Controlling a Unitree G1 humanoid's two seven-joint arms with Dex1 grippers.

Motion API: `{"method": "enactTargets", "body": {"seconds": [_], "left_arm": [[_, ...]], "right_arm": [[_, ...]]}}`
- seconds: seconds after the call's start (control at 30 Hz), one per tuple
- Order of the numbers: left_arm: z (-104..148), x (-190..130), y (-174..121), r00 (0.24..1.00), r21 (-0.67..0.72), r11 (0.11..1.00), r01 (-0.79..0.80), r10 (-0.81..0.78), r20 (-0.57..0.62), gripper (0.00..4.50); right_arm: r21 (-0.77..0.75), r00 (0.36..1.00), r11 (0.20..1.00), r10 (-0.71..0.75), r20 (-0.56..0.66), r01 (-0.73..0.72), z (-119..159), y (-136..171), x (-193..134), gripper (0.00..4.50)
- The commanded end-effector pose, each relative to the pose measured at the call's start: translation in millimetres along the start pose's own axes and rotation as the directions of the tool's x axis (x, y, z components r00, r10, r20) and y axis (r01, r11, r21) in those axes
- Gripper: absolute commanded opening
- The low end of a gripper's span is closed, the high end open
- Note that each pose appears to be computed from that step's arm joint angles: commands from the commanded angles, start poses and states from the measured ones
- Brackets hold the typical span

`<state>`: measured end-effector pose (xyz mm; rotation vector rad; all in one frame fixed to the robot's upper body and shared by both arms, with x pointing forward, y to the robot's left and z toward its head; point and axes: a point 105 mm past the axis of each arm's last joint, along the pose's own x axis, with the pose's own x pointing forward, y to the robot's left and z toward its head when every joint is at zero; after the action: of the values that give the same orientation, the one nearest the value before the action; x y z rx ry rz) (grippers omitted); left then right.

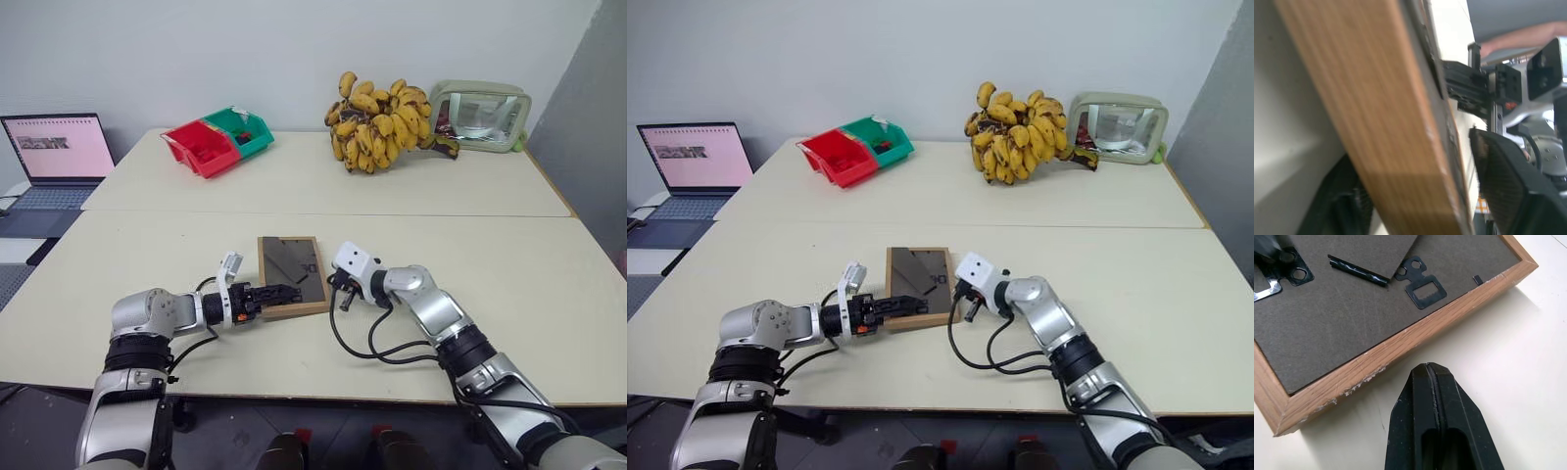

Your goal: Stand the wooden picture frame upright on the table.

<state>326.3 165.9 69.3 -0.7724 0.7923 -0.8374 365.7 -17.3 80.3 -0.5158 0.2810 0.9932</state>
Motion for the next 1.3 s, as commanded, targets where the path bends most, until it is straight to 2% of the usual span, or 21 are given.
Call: {"method": "enactTargets", "body": {"seconds": [0.03,0.17,0.23,0.33,0.43,0.53,0.67,0.8,0.93,1.17,1.3], "left_arm": [[-3.7,3.4,4.6,0.998,-0.020,0.998,-0.054,0.054,-0.020,1.89],[12.5,8.0,-19.5,1.000,0.013,1.000,0.022,-0.022,0.022,1.37],[26.1,10.8,-43.7,0.995,0.051,0.995,0.081,-0.083,0.045,1.29],[40.9,13.4,-78.9,0.988,0.142,0.980,0.138,-0.145,0.045,1.28],[47.9,11.4,-107.9,0.977,0.211,0.957,0.200,-0.212,0.036,1.28],[53.3,8.9,-123.1,0.972,0.282,0.936,0.213,-0.233,0.040,1.28],[58.0,8.0,-136.1,0.965,0.331,0.916,0.228,-0.257,0.045,1.28],[57.6,4.6,-152.0,0.957,0.385,0.885,0.261,-0.290,0.018,1.28],[59.0,3.9,-153.3,0.959,0.400,0.881,0.253,-0.284,0.017,1.28],[56.0,7.0,-154.1,0.959,0.406,0.876,0.258,-0.283,0.000,1.28],[57.1,6.6,-150.2,0.963,0.408,0.880,0.242,-0.268,0.007,1.28]], "right_arm": [[-0.015,0.997,0.997,-0.071,0.021,0.071,1.6,-26.2,-31.9,0.00],[0.027,0.996,0.997,-0.077,0.052,0.076,8.2,-45.3,-57.7,0.00],[0.081,0.992,0.996,-0.039,0.116,0.029,26.1,-56.0,-77.9,0.00],[0.201,0.963,0.974,0.043,0.267,-0.100,65.7,-66.1,-105.7,0.47],[0.279,0.904,0.922,0.142,0.403,-0.269,102.3,-67.8,-128.6,1.17],[0.278,0.870,0.895,0.200,0.451,-0.350,120.2,-69.2,-136.1,1.86],[0.273,0.858,0.882,0.232,0.459,-0.384,125.7,-70.6,-132.4,2.69],[0.256,0.859,0.890,0.233,0.456,-0.377,129.7,-76.2,-120.3,3.77],[0.232,0.859,0.898,0.241,0.452,-0.374,134.9,-79.0,-110.8,4.49],[0.152,0.826,0.896,0.303,0.475,-0.416,153.3,-65.0,-97.6,4.49],[0.114,0.787,0.874,0.361,0.500,-0.473,164.6,-50.6,-104.2,4.49]]}}
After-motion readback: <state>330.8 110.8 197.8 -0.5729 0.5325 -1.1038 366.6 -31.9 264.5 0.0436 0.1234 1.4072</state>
